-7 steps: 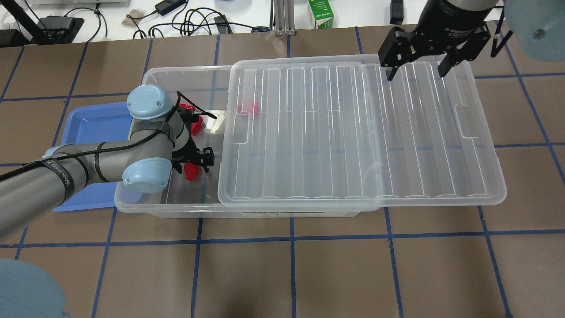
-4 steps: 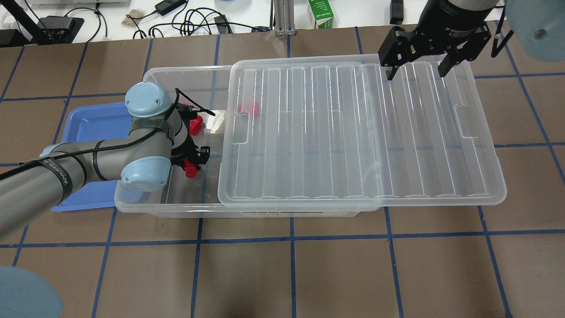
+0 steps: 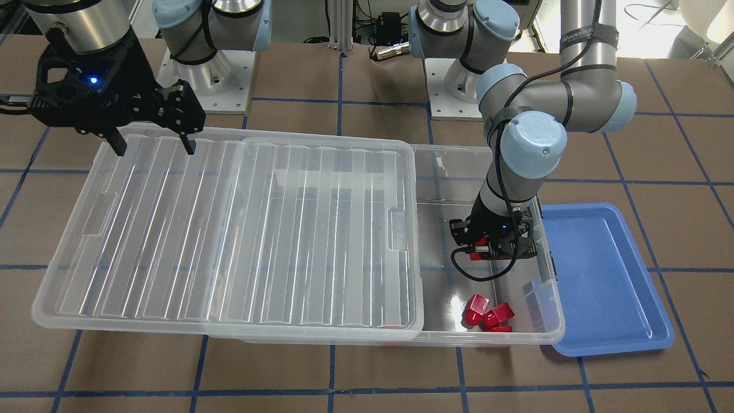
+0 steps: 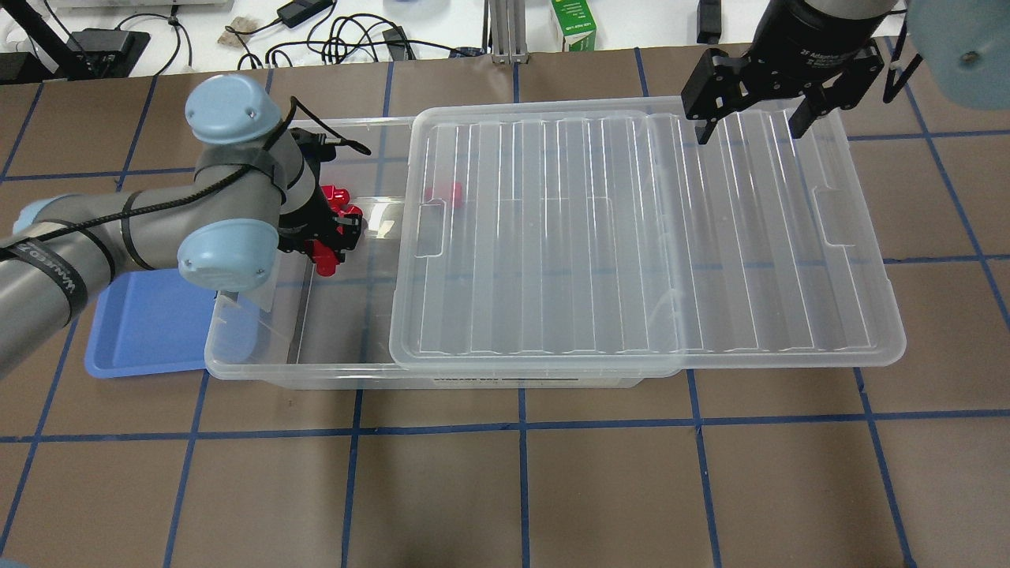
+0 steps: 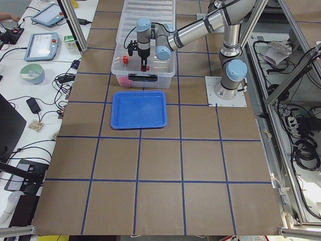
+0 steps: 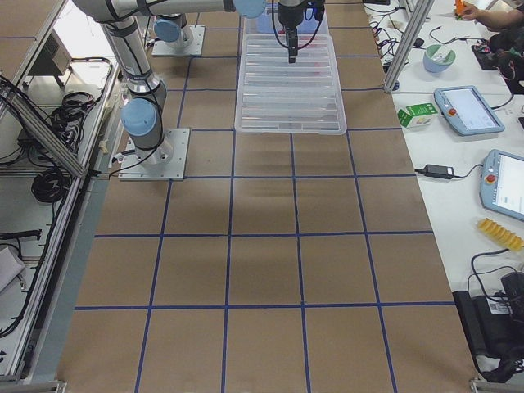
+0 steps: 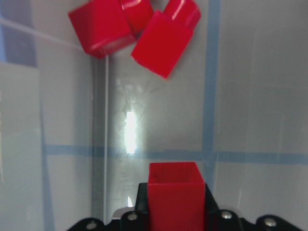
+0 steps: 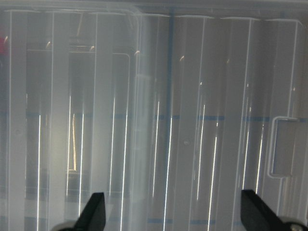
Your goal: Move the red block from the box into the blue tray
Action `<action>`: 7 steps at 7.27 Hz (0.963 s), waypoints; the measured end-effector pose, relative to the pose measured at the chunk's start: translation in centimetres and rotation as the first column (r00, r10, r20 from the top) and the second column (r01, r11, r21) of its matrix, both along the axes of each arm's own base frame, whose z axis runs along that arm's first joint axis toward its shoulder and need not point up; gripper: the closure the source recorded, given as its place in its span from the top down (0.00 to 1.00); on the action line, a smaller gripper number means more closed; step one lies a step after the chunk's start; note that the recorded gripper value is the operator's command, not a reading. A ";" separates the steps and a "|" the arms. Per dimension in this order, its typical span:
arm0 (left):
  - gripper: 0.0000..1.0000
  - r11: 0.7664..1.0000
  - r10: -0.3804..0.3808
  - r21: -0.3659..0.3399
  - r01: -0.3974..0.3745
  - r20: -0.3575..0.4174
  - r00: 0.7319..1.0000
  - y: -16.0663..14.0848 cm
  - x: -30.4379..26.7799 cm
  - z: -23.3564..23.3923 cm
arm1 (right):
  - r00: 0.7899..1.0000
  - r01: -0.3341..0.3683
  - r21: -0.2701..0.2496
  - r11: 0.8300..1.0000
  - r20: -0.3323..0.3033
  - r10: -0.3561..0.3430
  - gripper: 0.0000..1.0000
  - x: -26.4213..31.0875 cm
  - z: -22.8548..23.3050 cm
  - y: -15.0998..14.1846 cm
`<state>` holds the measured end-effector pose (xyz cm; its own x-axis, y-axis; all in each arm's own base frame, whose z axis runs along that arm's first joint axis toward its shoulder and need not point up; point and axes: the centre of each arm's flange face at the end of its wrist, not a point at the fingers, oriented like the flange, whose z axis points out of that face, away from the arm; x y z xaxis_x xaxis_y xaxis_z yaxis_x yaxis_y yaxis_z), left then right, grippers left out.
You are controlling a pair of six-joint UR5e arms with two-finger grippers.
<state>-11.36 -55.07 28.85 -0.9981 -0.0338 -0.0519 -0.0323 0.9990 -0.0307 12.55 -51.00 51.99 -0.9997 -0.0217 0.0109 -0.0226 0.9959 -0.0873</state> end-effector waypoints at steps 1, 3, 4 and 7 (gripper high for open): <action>0.23 1.000 0.001 0.003 -0.001 -0.010 1.000 -0.8 0.0 3.3 | 0.999 0.027 0.003 1.000 -0.040 -0.027 1.00 -2.3 0.0 -0.4; 0.22 1.000 0.022 0.010 -0.022 -0.027 0.999 -2.3 1.9 8.6 | 0.996 0.041 0.036 0.999 -0.079 -0.038 1.00 -9.2 -1.1 -1.0; 0.22 0.999 0.040 0.023 -0.039 -0.038 0.999 -2.8 4.2 10.0 | 0.995 0.067 0.068 0.995 -0.080 -0.062 1.00 -13.0 -2.5 -0.9; 0.22 0.999 0.020 0.052 -0.016 -0.078 0.997 -3.2 16.6 9.1 | 0.989 0.148 0.150 0.977 -0.052 -0.142 0.96 -23.0 -8.4 1.1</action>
